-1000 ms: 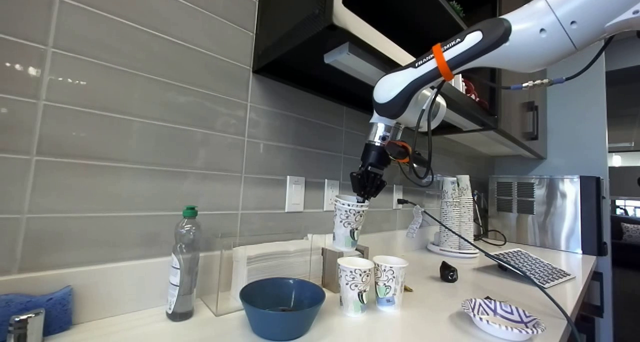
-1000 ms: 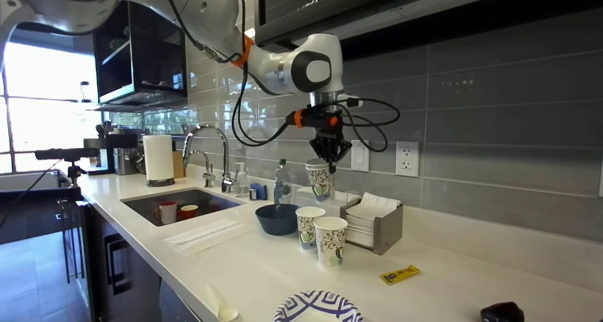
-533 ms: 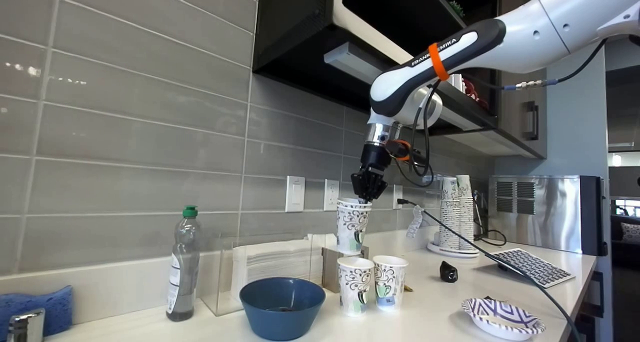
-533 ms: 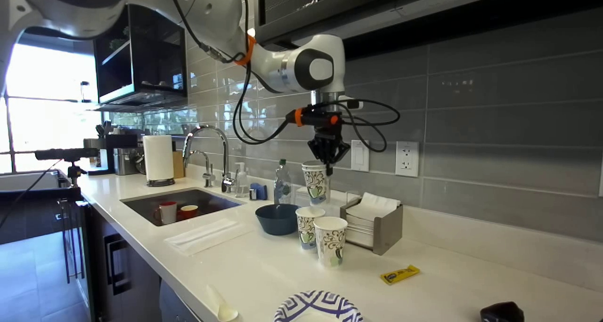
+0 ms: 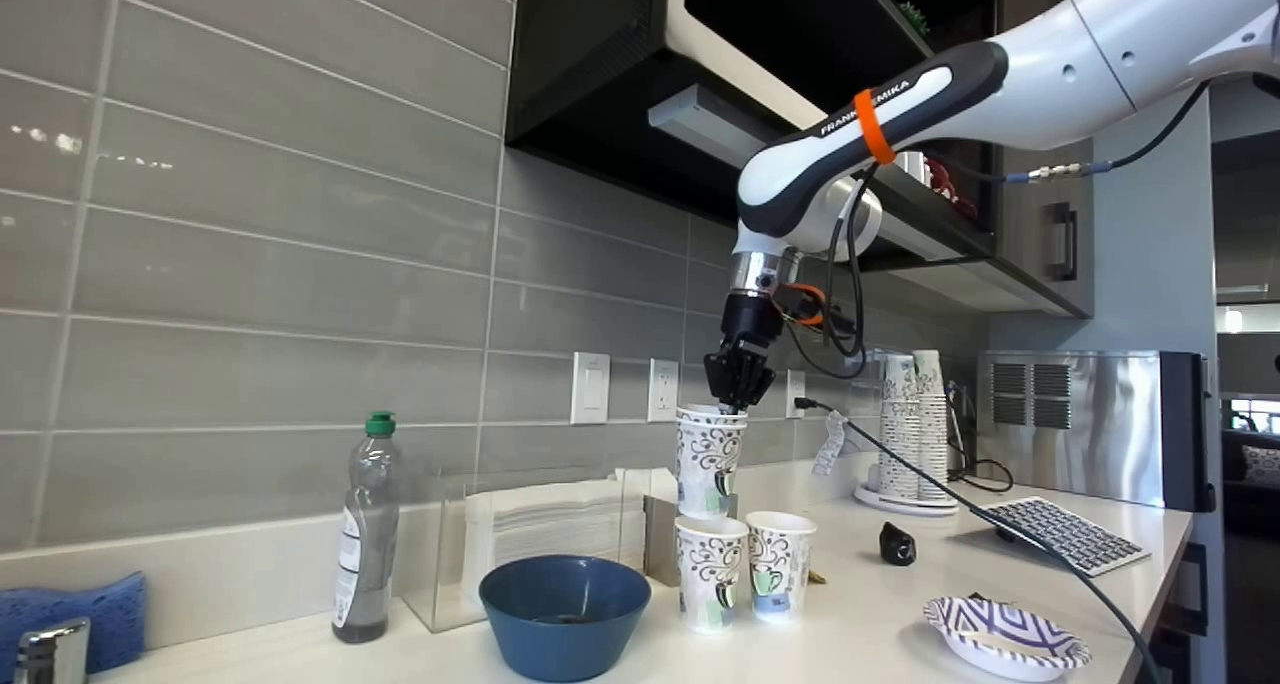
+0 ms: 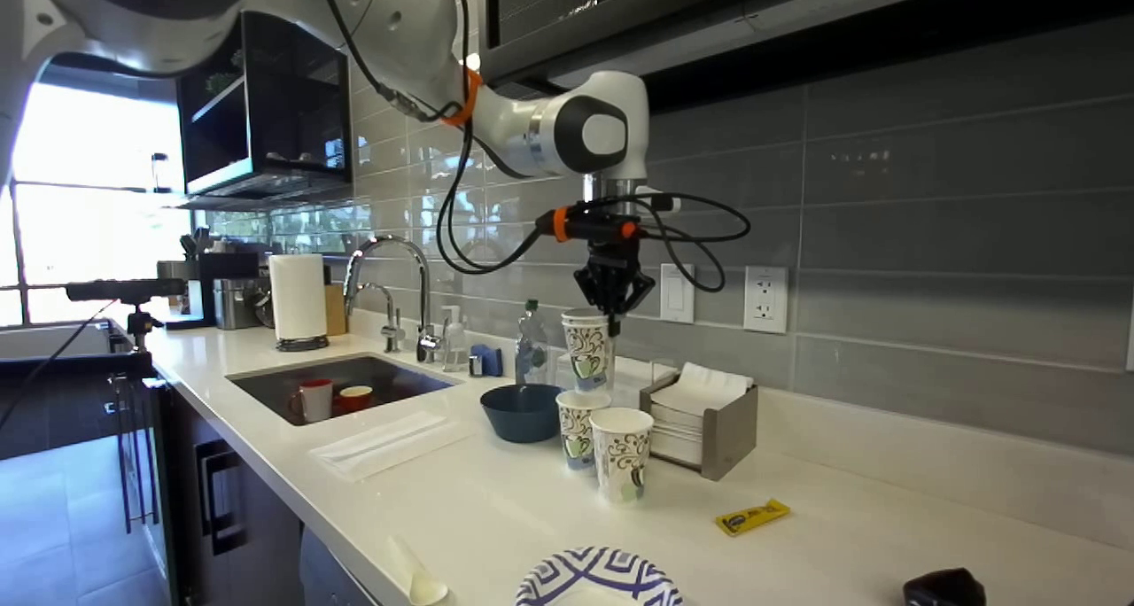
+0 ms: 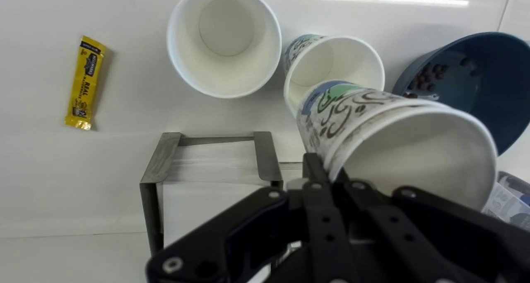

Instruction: Stack the cups together

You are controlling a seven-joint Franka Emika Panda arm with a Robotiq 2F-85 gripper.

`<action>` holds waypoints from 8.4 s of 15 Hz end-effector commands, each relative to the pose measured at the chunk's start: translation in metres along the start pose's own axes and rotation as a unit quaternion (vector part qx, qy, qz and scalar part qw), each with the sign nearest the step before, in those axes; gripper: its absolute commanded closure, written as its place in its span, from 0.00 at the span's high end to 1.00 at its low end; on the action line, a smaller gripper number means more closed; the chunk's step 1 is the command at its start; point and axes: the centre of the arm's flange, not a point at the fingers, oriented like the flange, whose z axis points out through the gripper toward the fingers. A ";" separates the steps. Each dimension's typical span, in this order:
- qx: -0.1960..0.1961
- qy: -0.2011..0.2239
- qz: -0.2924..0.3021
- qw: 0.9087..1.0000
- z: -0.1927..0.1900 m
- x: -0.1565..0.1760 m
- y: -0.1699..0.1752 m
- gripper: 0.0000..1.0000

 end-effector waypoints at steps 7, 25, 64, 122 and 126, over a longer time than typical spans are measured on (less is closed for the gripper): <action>0.004 -0.023 -0.009 1.000 0.012 0.010 -0.004 0.01; -0.011 -0.044 0.061 0.997 0.016 -0.026 0.010 0.98; -0.050 -0.011 0.061 0.997 0.057 -0.072 0.084 0.01; 0.067 -0.003 -0.024 0.997 -0.014 -0.019 0.020 0.70; 0.066 0.028 -0.019 0.997 -0.030 -0.035 0.022 0.99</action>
